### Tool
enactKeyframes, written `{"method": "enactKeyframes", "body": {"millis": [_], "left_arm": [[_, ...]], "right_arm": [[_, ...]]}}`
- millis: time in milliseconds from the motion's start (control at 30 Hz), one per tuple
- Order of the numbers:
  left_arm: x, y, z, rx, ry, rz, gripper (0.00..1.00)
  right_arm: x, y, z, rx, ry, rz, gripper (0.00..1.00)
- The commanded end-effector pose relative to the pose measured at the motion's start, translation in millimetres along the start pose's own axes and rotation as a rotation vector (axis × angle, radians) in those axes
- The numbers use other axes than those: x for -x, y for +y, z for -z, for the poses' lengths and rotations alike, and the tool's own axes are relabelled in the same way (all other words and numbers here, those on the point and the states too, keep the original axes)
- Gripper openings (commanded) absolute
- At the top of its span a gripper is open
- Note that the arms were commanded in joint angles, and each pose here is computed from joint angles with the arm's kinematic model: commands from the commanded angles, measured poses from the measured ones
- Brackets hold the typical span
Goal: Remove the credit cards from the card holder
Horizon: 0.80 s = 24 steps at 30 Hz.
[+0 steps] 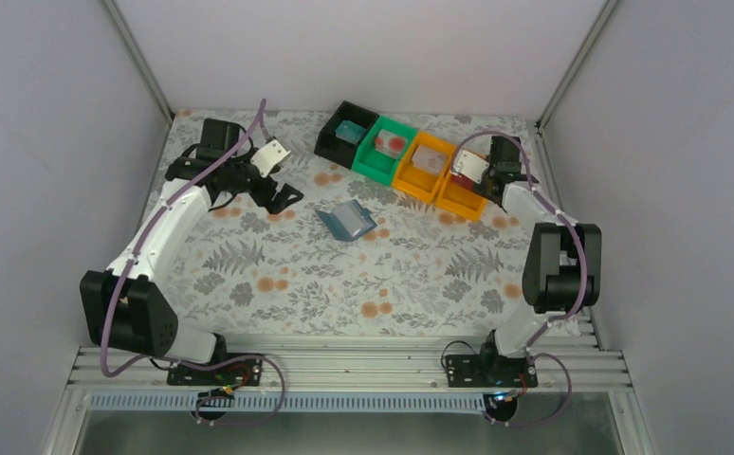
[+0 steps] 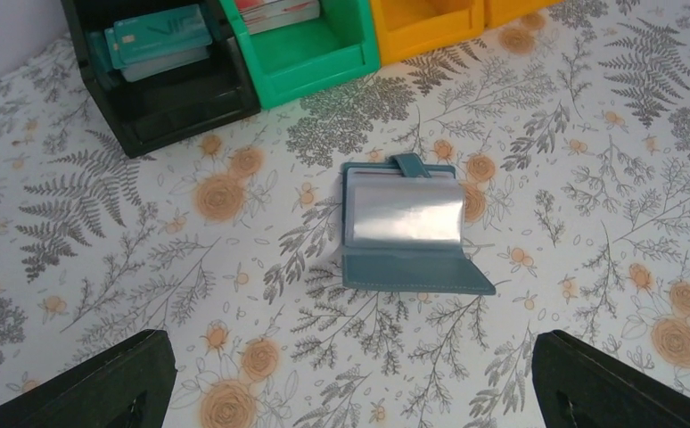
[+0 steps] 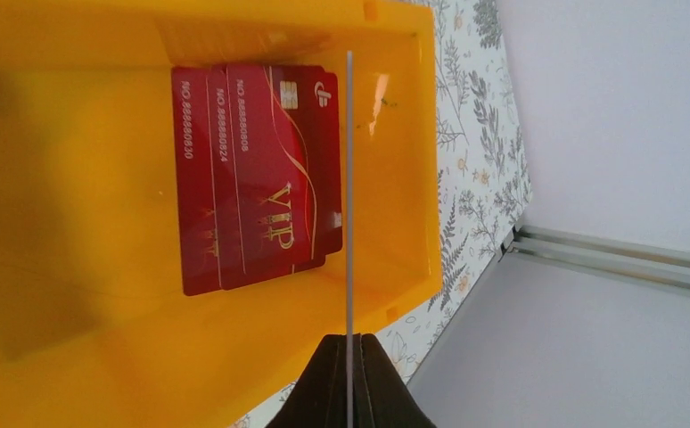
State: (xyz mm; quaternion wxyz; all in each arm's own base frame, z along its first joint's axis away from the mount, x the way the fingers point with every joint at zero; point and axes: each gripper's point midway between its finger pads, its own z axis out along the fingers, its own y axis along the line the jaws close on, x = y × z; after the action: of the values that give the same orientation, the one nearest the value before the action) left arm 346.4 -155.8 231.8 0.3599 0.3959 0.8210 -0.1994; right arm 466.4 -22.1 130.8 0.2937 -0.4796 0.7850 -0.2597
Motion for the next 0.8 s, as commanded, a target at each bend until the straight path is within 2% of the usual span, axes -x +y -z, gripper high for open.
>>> {"method": "enactKeyframes", "body": {"millis": [0,400,767], "left_arm": [[7.4,5.3,-10.1,-0.043,-0.041,-0.012,1.00],[8.6,14.6,-19.9,-0.106,-0.034,0.056,1.00],[-4.8,35.2,-24.5,0.004,0.004,0.079,1.00]], "right_arm": [[-4.1,-19.2,-13.8,-0.069,0.033,0.049,0.04],[11.9,-22.2,-48.5,-0.086,0.004,0.071,0.04],[15.2,-10.0,-81.6,-0.063,-0.009,0.115,0.04]]}}
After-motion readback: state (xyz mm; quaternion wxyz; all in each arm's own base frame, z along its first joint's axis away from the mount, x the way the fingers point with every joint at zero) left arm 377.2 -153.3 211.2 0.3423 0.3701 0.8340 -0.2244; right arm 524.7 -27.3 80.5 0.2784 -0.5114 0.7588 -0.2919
